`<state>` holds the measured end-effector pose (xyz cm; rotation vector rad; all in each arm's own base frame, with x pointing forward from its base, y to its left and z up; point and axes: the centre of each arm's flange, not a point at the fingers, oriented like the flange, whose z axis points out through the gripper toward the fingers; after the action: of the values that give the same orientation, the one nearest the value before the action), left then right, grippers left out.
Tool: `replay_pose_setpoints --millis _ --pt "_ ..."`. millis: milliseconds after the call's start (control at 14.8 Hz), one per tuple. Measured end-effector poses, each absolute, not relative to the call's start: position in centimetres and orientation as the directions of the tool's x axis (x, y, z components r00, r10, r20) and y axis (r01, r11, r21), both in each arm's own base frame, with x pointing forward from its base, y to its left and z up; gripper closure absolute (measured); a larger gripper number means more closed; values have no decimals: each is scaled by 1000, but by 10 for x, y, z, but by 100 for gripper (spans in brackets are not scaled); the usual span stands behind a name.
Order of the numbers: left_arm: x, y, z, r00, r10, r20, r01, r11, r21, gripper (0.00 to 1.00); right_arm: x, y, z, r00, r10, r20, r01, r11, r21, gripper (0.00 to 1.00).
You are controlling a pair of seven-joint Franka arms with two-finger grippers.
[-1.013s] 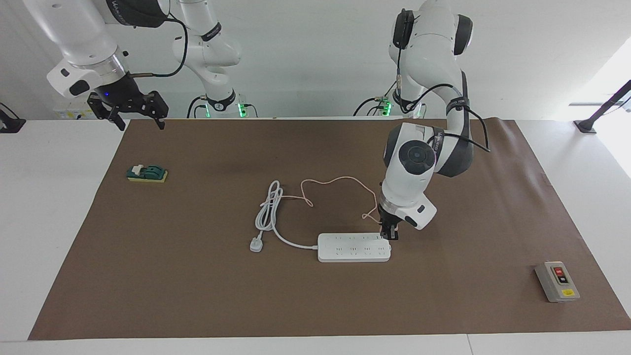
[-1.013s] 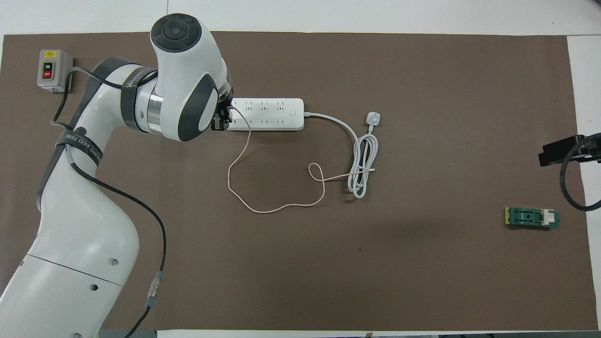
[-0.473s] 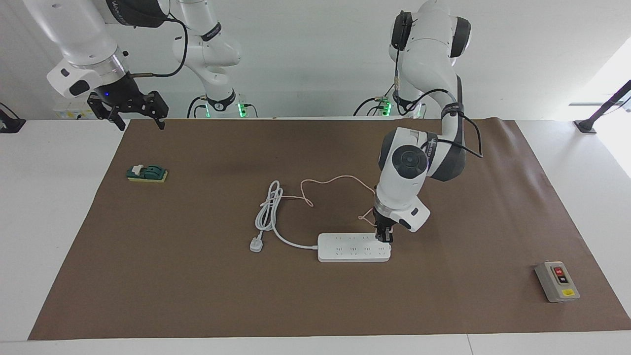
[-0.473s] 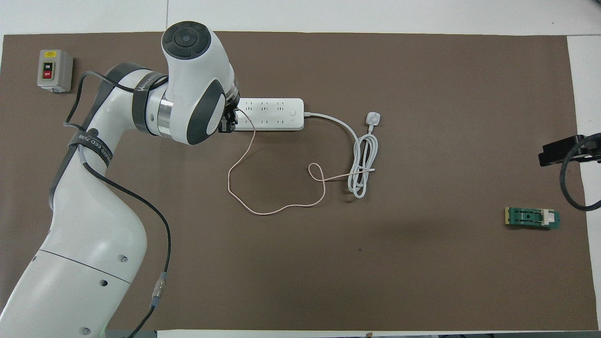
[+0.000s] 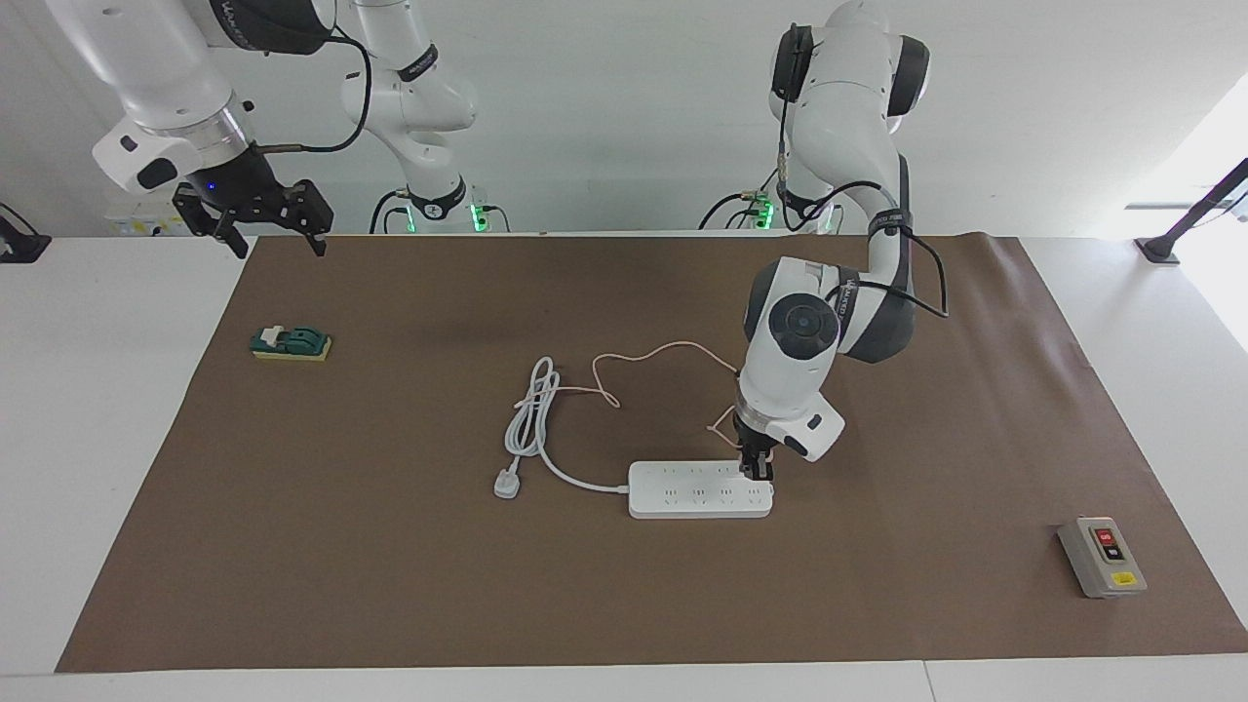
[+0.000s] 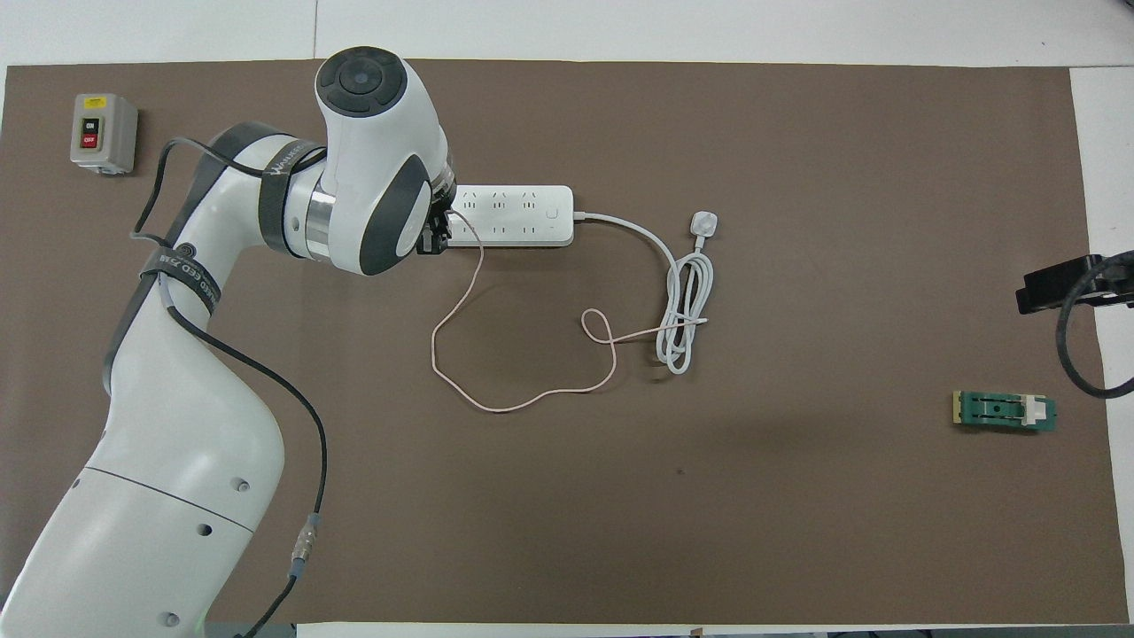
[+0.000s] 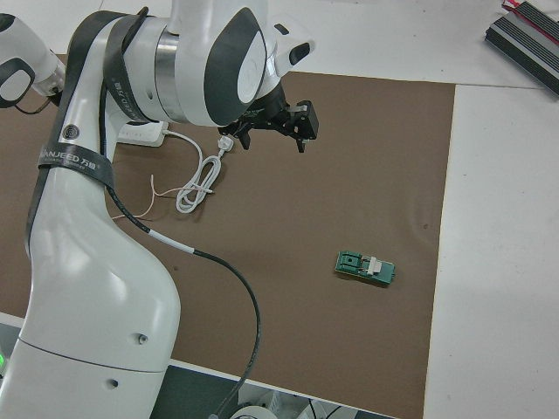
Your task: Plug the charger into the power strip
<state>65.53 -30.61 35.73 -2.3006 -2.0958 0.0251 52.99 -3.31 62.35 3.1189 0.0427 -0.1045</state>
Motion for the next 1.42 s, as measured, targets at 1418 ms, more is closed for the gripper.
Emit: replay_pose_setpoints --millis 1418 --pt "656 -308 343 83 996 14 996 -83 -24 69 530 -33 624 997 27 -67 28 -999 20 0"
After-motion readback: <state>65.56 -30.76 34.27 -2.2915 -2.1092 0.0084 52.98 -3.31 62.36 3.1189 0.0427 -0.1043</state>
